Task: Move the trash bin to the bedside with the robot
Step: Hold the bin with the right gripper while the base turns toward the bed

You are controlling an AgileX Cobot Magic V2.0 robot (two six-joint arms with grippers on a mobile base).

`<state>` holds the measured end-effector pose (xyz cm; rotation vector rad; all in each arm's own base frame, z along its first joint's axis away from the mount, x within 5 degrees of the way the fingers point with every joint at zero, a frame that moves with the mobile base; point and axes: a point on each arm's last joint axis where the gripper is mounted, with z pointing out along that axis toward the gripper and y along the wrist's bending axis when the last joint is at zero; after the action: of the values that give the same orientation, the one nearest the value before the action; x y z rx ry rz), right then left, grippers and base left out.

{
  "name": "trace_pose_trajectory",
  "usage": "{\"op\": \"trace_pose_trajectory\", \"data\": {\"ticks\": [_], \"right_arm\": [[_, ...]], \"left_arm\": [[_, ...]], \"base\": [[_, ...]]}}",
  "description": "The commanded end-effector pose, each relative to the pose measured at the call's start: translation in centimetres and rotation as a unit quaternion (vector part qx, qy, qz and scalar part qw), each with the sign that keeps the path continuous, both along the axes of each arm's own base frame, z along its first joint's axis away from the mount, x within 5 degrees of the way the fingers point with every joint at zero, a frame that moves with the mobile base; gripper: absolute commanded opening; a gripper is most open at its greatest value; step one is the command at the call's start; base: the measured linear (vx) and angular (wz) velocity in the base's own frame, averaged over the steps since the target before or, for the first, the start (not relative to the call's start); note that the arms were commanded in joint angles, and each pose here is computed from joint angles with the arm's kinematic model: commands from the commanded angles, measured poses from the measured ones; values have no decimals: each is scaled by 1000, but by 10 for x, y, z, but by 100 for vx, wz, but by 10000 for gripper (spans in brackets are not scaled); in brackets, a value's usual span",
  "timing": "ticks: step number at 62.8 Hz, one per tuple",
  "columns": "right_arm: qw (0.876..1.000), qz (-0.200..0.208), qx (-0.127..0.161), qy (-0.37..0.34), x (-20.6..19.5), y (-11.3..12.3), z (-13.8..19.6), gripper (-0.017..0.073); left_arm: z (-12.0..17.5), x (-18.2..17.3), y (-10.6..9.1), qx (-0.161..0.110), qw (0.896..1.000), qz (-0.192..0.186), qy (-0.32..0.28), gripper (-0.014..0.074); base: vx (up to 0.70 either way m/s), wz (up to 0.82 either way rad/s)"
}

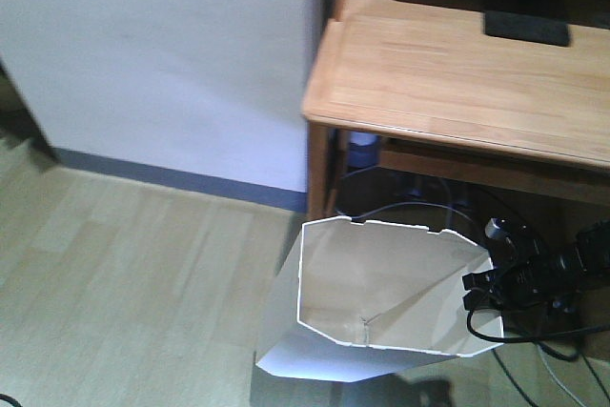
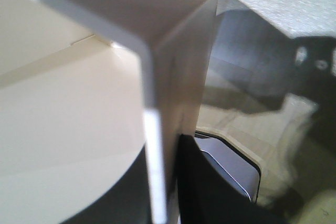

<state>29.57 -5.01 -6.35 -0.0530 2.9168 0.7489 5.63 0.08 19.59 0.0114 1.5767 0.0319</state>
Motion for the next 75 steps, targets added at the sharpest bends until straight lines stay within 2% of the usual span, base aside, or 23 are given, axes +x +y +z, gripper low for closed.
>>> {"op": "trace_pose_trajectory", "data": {"ticks": [1,40,75], "right_arm": [[993,6,112,-44,14,14,35,-4],[993,6,112,-44,14,14,35,-4],[993,6,112,-44,14,14,35,-4]], "left_arm": [[3,0,-1,-11,999,-4,-35,-6],[3,0,-1,-11,999,-4,-35,-6],[3,0,-1,-11,999,-4,-35,-6]], "base": [[-7,61],[-4,58],[6,43]]}}
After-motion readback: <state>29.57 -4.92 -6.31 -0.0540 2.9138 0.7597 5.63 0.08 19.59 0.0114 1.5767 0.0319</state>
